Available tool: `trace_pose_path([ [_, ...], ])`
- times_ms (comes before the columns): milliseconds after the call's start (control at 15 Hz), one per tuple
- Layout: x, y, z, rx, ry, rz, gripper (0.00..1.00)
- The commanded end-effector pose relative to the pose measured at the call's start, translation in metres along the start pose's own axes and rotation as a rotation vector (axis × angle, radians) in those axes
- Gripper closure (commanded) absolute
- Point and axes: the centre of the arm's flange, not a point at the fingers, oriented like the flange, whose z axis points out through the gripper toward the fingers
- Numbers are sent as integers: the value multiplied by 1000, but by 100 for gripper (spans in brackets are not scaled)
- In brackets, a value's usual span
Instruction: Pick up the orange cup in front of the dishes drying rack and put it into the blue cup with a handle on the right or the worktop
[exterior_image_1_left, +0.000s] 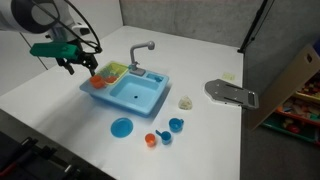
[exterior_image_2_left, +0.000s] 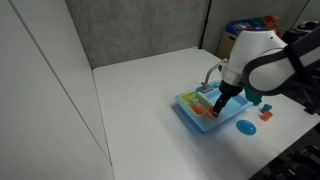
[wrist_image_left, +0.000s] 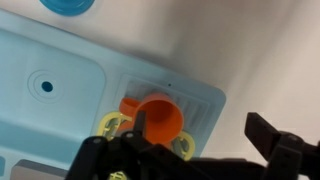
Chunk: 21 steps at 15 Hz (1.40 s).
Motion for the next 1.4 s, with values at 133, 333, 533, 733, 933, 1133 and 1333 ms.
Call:
trace_pose_path([
  [133, 11, -4, 20, -15, 3, -56, 0],
  [333, 18, -4, 29, -16, 17, -74, 0],
  [533, 26, -4, 38, -11, 33, -80, 0],
  [733, 31, -4, 44, -4, 38, -81, 0],
  [933, 34, -6, 49, 0, 35, -85, 0],
  [1133, 36, -7, 50, 3, 33, -89, 34],
  [1333, 35, -9, 47, 2, 36, -92, 60],
])
